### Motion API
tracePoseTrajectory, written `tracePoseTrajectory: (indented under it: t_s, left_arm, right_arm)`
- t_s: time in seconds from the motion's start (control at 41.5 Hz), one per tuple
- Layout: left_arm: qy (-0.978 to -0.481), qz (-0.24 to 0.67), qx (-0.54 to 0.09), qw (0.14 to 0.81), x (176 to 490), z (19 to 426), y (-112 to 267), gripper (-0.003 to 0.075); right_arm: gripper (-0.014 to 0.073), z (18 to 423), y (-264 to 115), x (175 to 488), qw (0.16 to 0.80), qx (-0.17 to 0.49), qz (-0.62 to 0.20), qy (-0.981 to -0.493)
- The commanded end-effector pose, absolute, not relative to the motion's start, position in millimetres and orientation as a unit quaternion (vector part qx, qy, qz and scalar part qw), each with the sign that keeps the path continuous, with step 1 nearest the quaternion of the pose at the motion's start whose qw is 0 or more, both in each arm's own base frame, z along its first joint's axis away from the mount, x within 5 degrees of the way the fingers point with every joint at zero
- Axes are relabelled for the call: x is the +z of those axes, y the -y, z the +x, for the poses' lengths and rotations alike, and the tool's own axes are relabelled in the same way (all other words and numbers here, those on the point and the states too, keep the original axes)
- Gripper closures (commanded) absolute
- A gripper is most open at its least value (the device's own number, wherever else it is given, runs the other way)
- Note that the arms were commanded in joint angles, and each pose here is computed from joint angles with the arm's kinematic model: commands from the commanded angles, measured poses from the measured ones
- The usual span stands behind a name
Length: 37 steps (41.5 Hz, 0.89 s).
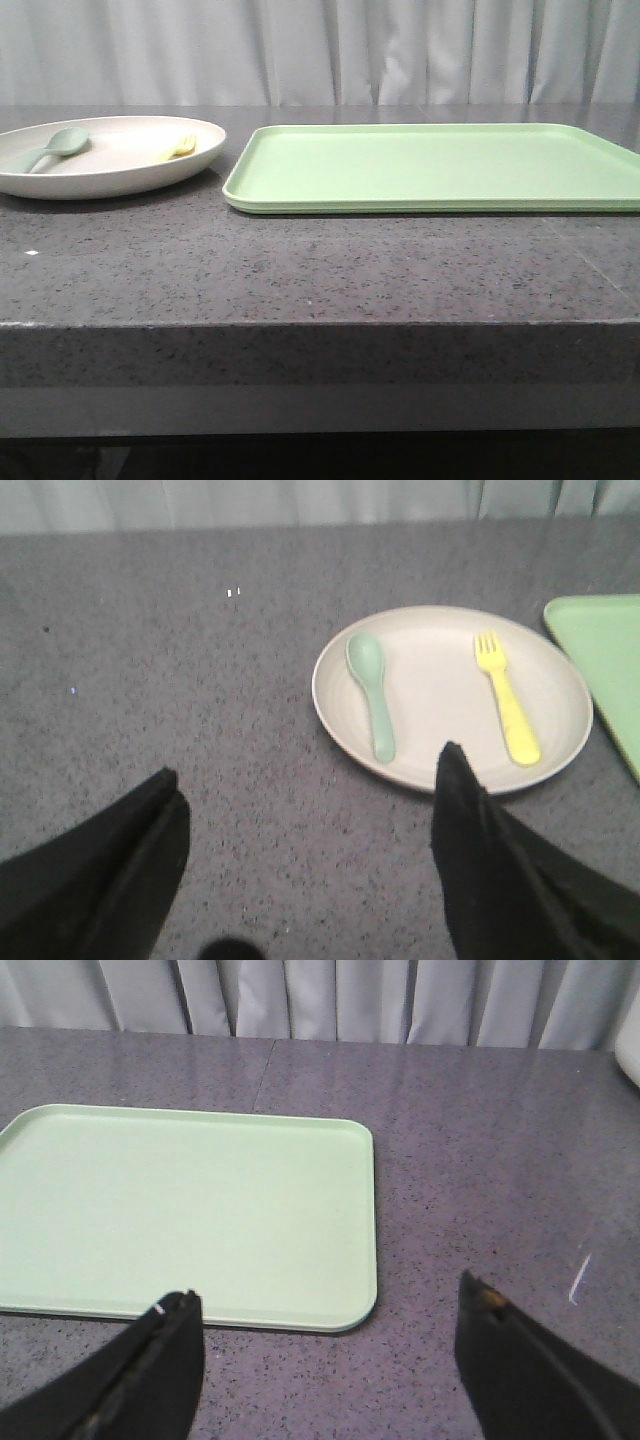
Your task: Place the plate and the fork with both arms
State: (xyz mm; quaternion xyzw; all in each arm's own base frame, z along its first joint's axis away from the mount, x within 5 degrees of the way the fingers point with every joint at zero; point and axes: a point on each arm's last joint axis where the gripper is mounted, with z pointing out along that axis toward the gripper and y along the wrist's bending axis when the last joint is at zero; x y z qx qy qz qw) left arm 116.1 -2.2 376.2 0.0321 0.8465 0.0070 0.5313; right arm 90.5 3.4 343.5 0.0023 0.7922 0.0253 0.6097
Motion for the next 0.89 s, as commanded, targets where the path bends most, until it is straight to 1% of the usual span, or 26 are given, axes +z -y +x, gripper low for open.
tracePoseTrajectory:
  t_s: [0.0,0.048,0.144,0.193,0.265,0.337,0.409,0.505,0.602,0.722,0.867]
  left_arm:
    - [-0.854,0.034,0.018,0.519,388.5,140.9,0.8,0.0216]
    - [-0.867,0.036,0.021,0.497,386.6,151.3,0.4,0.0216]
    - [-0.895,0.039,0.048,0.441,383.1,176.7,-5.5,0.0216]
    - [-0.908,0.030,0.050,0.415,379.4,191.0,-9.3,0.0216]
    - [-0.916,0.007,0.045,0.398,378.6,211.0,-17.3,0.0216]
    - [-0.923,-0.005,0.033,0.382,376.4,229.3,-24.3,0.0216]
    - [-0.928,-0.003,0.005,0.372,373.9,246.8,-29.1,0.0216]
    - [-0.936,0.007,-0.057,0.347,366.1,273.1,-32.4,0.0216]
    - [-0.939,0.020,-0.095,0.329,358.9,296.1,-32.5,0.0216]
    - [-0.944,0.017,-0.118,0.307,348.7,323.2,-34.5,0.0216]
    - [-0.949,0.019,-0.132,0.287,338.5,351.0,-38.5,0.0217]
  right_arm:
    - [0.0046,92.1,-2.2,361.0,0.649,0.019,0.004,-0.761]
    - [0.0046,92.1,-2.2,361.0,0.649,0.019,0.004,-0.761]
    - [0.0046,92.1,-2.2,361.0,0.649,0.019,0.004,-0.761]
    - [0.0046,92.1,-2.2,361.0,0.649,0.019,0.004,-0.761]
    - [0.0046,92.1,-2.2,361.0,0.649,0.019,0.004,-0.761]
    - [0.0046,92.1,-2.2,361.0,0.649,0.019,0.004,-0.761]
    - [0.0046,92.1,-2.2,361.0,0.649,0.019,0.004,-0.761]
    - [0.0046,92.1,-2.2,361.0,0.649,0.019,0.004,-0.761]
    - [0.0046,92.1,-2.2,361.0,0.649,0.019,0.004,-0.761]
    - [0.0046,92.1,-2.2,361.0,0.649,0.019,0.004,-0.761]
    - [0.0046,92.1,-2.2,361.0,0.649,0.019,0.004,-0.761]
